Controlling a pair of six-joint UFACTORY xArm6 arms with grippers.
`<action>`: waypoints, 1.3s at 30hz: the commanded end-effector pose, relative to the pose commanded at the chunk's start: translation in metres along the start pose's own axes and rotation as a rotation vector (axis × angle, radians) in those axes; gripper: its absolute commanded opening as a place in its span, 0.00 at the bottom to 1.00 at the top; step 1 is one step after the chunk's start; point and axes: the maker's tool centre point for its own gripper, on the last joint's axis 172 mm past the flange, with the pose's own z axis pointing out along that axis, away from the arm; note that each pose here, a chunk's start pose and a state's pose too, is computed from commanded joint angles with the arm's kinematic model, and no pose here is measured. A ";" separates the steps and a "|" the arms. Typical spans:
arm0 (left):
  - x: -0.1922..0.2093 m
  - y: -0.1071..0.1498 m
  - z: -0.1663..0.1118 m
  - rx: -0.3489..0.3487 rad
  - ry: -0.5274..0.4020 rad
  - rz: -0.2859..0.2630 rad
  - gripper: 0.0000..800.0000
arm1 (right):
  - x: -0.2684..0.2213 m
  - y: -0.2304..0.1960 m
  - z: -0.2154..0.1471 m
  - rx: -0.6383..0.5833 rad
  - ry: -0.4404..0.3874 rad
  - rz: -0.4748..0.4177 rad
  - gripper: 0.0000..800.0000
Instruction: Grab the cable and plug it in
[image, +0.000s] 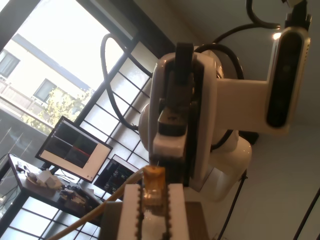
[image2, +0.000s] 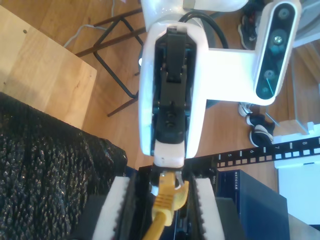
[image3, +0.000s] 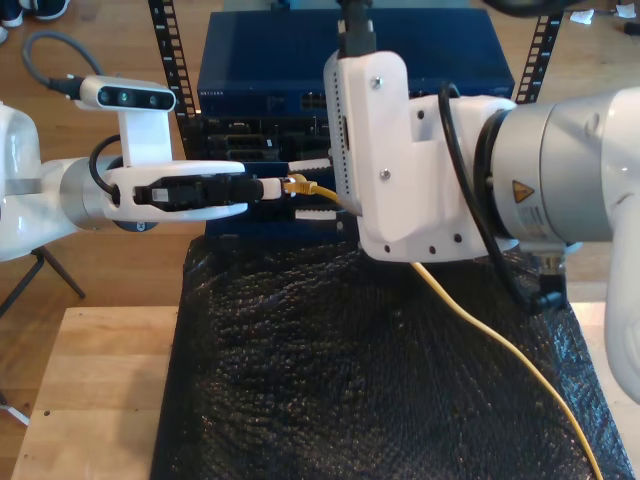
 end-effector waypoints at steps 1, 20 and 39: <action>0.000 0.000 0.000 0.000 0.000 0.000 0.01 | 0.000 0.000 0.001 0.001 0.000 0.002 0.35; -0.001 0.005 0.002 -0.024 0.000 -0.002 0.02 | 0.001 0.002 -0.001 -0.004 0.002 0.005 0.28; -0.001 0.010 0.004 -0.046 0.003 -0.019 0.73 | 0.000 -0.001 0.001 0.001 0.010 0.035 0.00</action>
